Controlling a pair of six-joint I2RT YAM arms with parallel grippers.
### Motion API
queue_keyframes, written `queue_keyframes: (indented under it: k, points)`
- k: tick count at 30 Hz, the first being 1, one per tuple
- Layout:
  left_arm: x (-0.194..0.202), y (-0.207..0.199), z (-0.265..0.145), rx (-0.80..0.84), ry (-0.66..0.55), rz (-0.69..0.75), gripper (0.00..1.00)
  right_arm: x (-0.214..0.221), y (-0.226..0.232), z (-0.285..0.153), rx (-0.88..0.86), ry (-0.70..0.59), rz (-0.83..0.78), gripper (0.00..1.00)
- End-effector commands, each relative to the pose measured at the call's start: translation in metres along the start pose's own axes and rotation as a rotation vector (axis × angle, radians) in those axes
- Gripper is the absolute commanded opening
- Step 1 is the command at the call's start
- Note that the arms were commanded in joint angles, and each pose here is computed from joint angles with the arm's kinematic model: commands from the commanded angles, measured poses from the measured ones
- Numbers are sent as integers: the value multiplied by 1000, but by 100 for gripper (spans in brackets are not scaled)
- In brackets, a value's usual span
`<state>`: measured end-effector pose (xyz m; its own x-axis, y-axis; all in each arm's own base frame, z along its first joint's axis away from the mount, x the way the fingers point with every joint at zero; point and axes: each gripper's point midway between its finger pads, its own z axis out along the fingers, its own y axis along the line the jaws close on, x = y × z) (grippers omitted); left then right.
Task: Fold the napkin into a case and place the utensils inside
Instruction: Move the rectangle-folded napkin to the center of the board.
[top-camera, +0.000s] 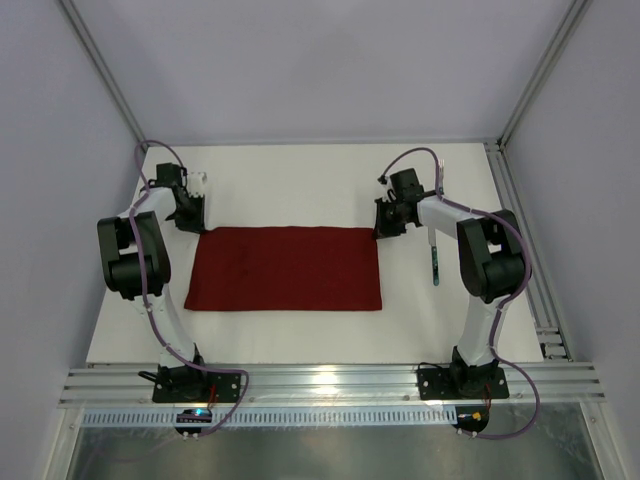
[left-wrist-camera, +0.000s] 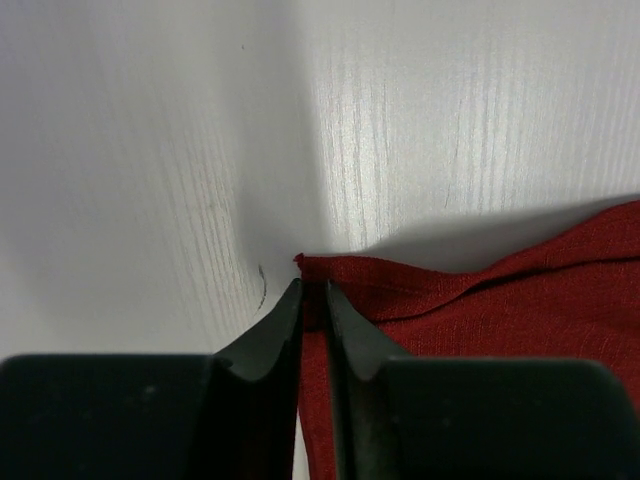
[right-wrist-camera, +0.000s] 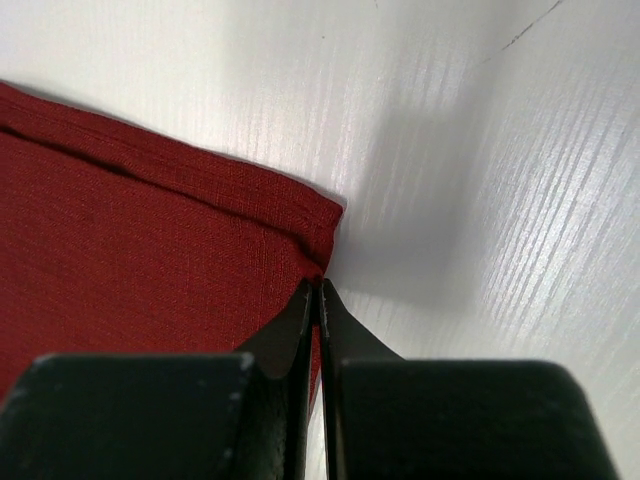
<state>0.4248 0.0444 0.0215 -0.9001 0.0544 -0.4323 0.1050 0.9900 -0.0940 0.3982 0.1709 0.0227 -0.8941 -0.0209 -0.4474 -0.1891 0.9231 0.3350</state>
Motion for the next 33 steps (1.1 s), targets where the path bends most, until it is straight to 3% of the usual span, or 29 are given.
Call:
queue_keyframes:
  k: [1,3,15,25,33]
  points:
    - [-8,-2,-14,8,-40,-5,10,-30,12,-29,-20,-97,-43,4]
    - [-8,-4,-15,13,-48,-5,0,-32,15,-34,-27,-111,-46,4]
    - [-19,-20,-52,57,-129,7,0,-37,21,-45,-42,-130,-57,4]
    - [1,-49,-60,181,-92,56,0,-30,18,-47,-37,-118,-63,4]
    - [-6,-5,-43,-60,-123,49,0,-28,19,-37,-56,-113,-46,4]
